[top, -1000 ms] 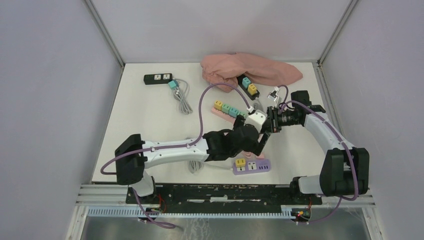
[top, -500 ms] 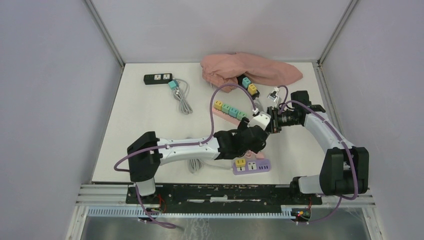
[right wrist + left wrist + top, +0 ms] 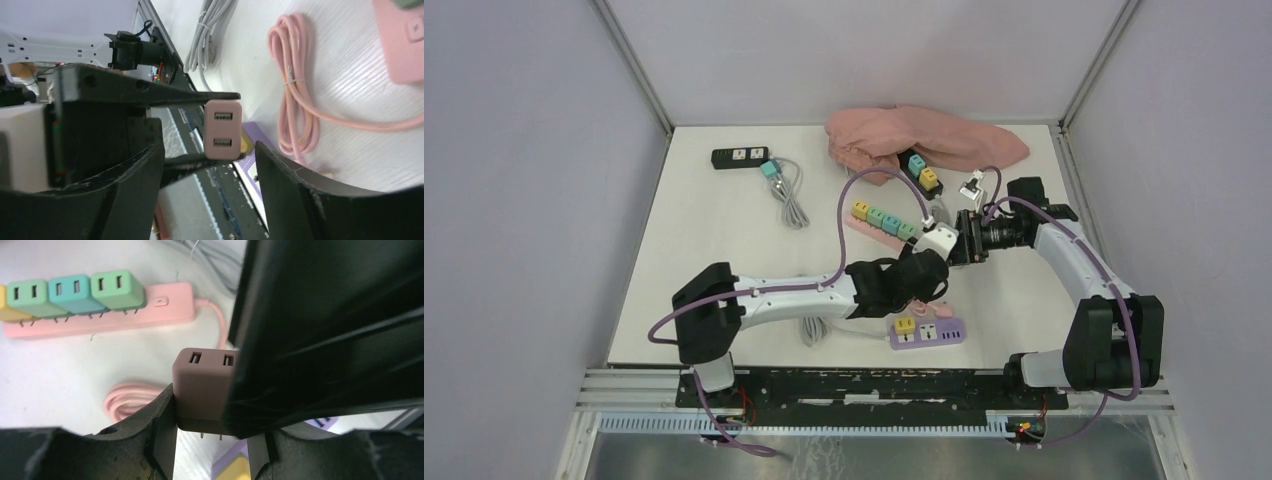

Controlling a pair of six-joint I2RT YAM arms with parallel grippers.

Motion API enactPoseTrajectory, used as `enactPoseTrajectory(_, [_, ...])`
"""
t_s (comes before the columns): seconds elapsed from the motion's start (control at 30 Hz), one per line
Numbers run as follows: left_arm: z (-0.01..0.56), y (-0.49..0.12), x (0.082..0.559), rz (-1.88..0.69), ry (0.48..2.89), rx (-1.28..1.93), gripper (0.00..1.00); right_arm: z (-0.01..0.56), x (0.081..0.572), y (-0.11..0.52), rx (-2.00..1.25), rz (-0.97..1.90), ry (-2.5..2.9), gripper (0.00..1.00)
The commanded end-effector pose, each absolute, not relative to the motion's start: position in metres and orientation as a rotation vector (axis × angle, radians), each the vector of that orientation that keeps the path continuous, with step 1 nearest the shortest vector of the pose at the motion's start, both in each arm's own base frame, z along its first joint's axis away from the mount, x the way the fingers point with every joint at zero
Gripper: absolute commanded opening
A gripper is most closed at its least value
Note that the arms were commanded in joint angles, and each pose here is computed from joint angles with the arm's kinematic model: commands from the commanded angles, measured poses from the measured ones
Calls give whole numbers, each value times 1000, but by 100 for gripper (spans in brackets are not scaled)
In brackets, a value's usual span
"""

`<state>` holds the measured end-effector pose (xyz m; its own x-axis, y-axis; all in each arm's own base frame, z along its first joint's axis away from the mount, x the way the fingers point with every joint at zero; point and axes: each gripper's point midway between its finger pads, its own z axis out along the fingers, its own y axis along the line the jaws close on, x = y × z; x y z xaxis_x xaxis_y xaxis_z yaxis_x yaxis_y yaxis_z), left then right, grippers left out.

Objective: Pull the plug off the socket
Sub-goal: Place the plug at the center of the board.

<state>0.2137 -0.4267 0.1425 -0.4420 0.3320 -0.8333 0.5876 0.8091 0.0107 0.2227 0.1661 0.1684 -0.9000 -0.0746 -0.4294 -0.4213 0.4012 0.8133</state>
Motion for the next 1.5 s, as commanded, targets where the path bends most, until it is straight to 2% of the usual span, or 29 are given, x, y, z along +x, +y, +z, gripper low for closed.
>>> enactPoseTrajectory(0.0, [164, -397, 237, -394, 2027, 545, 3, 191, 228, 162, -565, 1431, 2232, 76])
enactPoseTrajectory(0.23, [156, -279, 305, -448, 2104, 118, 3, 197, 229, 154, -579, 1378, 2190, 77])
enactPoseTrajectory(0.37, [151, -189, 351, -425, 2068, -225, 3, 197, 229, 151, -576, 1369, 2187, 77])
enactPoseTrajectory(0.6, [127, -66, 406, -387, 1983, -746, 3, 196, 230, 149, -564, 1371, 2185, 77])
enactPoseTrajectory(0.73, [111, -25, 439, -386, 1928, -973, 4, 196, 231, 148, -562, 1375, 2180, 77])
enactPoseTrajectory(0.83, [84, -6, 462, -386, 1974, -1122, 4, 195, 230, 148, -564, 1377, 2177, 77])
enactPoseTrajectory(1.0, [57, 9, 496, -332, 2056, -1187, 6, 196, 230, 146, -564, 1381, 2168, 78])
enactPoseTrajectory(1.07, [55, 16, 503, -284, 2042, -1200, 17, 196, 231, 146, -561, 1381, 2169, 78])
enactPoseTrajectory(1.17, [53, 21, 512, -247, 2050, -1199, 39, 195, 232, 145, -560, 1381, 2170, 78])
enactPoseTrajectory(1.37, [51, 18, 517, -248, 2097, -1181, 61, 195, 232, 143, -557, 1375, 2174, 78])
enactPoseTrajectory(1.43, [62, 20, 516, -244, 2081, -1178, 79, 197, 231, 142, -566, 1373, 2162, 78])
enactPoseTrajectory(1.47, [67, 21, 515, -244, 2078, -1171, 83, 197, 230, 141, -570, 1369, 2158, 78])
